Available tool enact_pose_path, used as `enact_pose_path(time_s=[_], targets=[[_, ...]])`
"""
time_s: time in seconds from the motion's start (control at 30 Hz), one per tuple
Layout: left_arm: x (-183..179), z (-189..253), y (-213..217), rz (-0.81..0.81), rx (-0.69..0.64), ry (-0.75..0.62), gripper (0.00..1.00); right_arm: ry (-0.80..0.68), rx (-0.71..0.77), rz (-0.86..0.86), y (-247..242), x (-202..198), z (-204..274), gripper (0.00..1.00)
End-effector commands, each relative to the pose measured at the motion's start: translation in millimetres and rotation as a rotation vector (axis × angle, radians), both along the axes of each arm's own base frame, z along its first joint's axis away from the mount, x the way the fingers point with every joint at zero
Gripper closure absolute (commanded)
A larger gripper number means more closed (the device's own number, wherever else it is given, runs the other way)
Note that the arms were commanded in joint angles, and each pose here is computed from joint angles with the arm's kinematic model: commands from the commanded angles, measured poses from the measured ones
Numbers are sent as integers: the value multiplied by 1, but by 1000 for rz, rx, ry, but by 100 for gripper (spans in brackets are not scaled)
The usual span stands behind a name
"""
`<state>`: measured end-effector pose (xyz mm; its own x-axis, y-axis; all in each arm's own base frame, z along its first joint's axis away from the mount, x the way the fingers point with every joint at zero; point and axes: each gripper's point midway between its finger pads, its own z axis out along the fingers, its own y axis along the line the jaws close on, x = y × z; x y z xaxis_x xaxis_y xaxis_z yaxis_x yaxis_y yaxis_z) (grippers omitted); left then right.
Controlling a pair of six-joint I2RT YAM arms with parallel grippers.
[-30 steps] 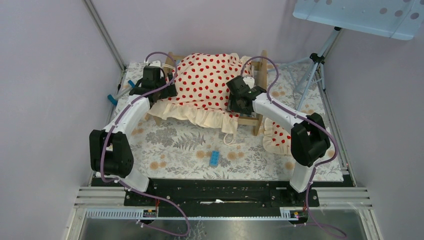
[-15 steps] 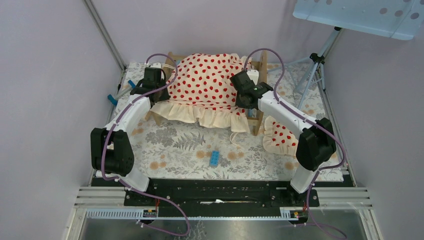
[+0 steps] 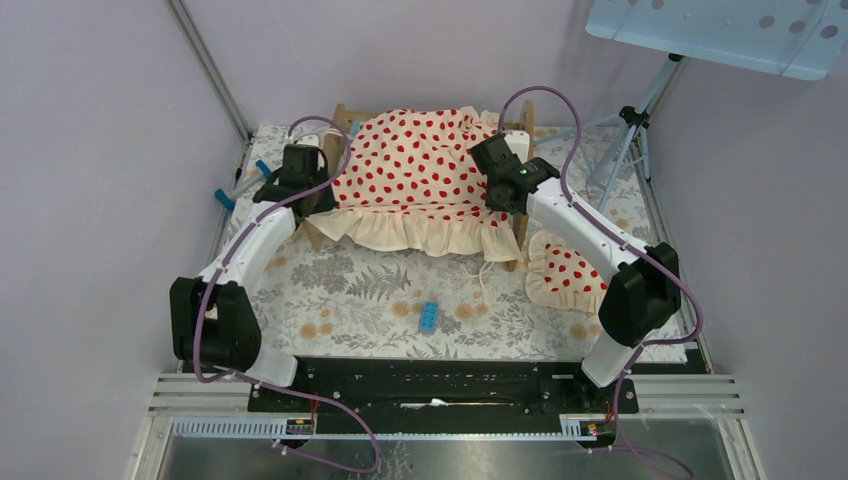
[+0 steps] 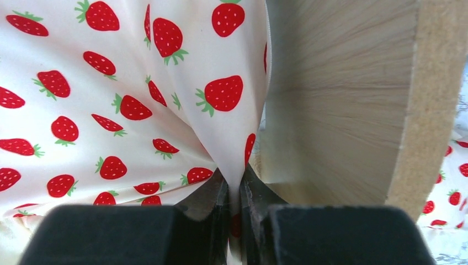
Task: Set up the pet bed
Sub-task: Adjust the mattress on the bed frame.
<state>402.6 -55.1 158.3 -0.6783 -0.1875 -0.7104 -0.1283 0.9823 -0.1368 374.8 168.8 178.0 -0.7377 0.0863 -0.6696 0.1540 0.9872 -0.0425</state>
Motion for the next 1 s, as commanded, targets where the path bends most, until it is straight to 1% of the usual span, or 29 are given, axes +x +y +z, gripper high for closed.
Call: enact_pose_path(time_s=[0.0, 0.17, 0.37, 0.53, 0.57, 0.63, 0.67, 0.7, 0.73, 0.8, 0.87, 0.97], targets=[[-11, 33, -8, -9, -70, -92, 100, -43, -90, -42, -27, 0, 21, 89], [-24, 48, -8, 7, -104, -132, 100, -44, -99, -38, -32, -2, 21, 88], [-37, 71, -5, 30, -128, -198, 100, -26, -71, 13, -23, -3, 14, 86], [-45, 74, -1, 39, -120, -210, 100, -12, -48, 38, -17, -4, 7, 83], [-43, 73, -2, 30, -117, -206, 96, -10, -44, 41, -16, -4, 6, 82], [-37, 74, -8, -5, -123, -198, 67, -4, -40, 48, -14, -4, 4, 79], [-32, 78, -12, -27, -130, -204, 58, 0, -37, 52, -13, -4, 2, 78], [-26, 80, -15, -44, -131, -208, 46, 1, -32, 55, -12, -5, 2, 77], [-20, 82, -17, -59, -131, -216, 40, 2, -24, 62, -10, -5, 1, 76], [-9, 85, -19, -70, -120, -233, 31, 8, -13, 71, -8, -5, -1, 74], [4, 82, -21, -77, -114, -242, 25, 10, -8, 79, -6, -5, -3, 73], [18, 72, -23, -76, -112, -218, 22, 17, -4, 85, -4, -5, -5, 72]])
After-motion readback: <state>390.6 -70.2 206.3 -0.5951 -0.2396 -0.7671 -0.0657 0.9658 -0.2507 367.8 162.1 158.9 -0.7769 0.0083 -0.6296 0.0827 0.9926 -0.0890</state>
